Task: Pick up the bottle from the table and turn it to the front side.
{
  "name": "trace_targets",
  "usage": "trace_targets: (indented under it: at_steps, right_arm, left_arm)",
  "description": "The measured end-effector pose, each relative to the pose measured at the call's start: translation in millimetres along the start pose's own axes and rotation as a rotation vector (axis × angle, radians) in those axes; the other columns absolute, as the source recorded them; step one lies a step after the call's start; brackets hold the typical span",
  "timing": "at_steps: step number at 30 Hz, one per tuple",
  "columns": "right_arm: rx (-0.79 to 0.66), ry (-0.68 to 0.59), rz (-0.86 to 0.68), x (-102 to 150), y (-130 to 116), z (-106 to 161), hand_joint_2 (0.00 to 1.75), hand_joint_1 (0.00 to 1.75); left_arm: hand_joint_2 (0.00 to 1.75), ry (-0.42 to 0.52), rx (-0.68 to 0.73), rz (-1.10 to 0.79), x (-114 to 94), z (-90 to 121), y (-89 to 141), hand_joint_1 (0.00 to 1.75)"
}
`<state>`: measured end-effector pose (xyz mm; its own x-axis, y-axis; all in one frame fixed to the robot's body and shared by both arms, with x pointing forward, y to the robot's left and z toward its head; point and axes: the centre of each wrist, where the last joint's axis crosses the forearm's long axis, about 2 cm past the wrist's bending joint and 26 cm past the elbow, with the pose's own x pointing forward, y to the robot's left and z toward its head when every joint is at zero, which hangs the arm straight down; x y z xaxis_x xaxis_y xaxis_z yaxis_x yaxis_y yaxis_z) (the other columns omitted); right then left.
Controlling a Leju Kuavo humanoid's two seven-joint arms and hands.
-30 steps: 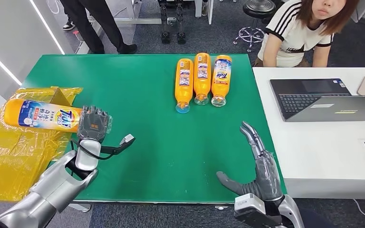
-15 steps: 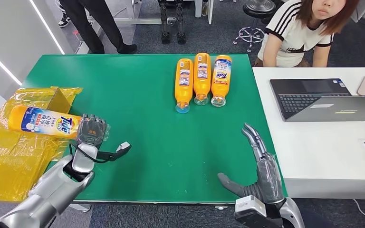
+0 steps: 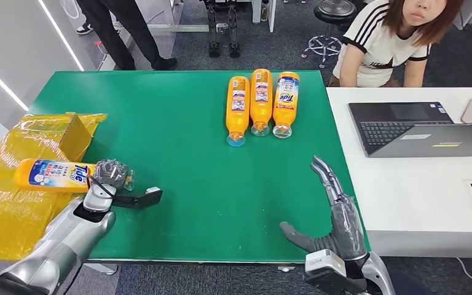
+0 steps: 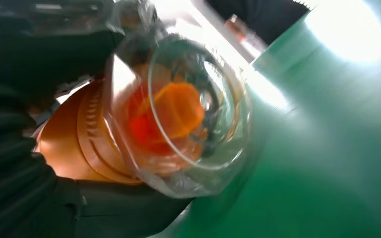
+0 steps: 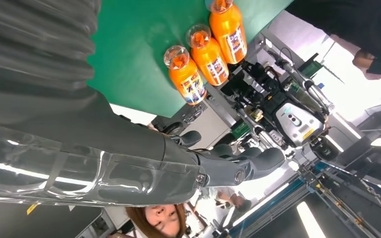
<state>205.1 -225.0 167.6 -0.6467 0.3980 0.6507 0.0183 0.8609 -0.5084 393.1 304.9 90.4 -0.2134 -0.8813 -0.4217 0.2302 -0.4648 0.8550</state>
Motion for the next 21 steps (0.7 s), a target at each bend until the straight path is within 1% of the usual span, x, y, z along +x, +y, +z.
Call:
trace_targets:
  at_steps: [4,10,12,14,16,21]
  right_arm:
    - [0.016,-0.010,-0.010,0,0,-3,1.75,0.00]
    - [0.026,-0.023,-0.015,1,1,-9,1.75,0.00]
    - [0.028,-0.026,-0.016,1,1,-9,1.75,0.00]
    - [0.033,-0.031,-0.019,2,1,-10,1.75,0.00]
    - [0.035,-0.037,-0.020,2,1,-12,1.75,0.00]
    - [0.038,-0.047,-0.023,2,0,-16,1.75,0.00]
  left_arm:
    - [1.75,0.028,-0.029,0.045,-6,0,-5,1.75]
    - [1.75,0.037,-0.046,0.089,-11,0,-10,1.73]
    - [1.75,0.033,-0.048,0.110,-13,1,-11,1.58]
    - [1.75,0.024,-0.050,0.146,-15,1,-12,0.72]
    - [1.75,0.019,-0.048,0.177,-18,1,-13,0.00]
    - [1.75,-0.003,-0.008,0.230,-22,1,-14,0.00]
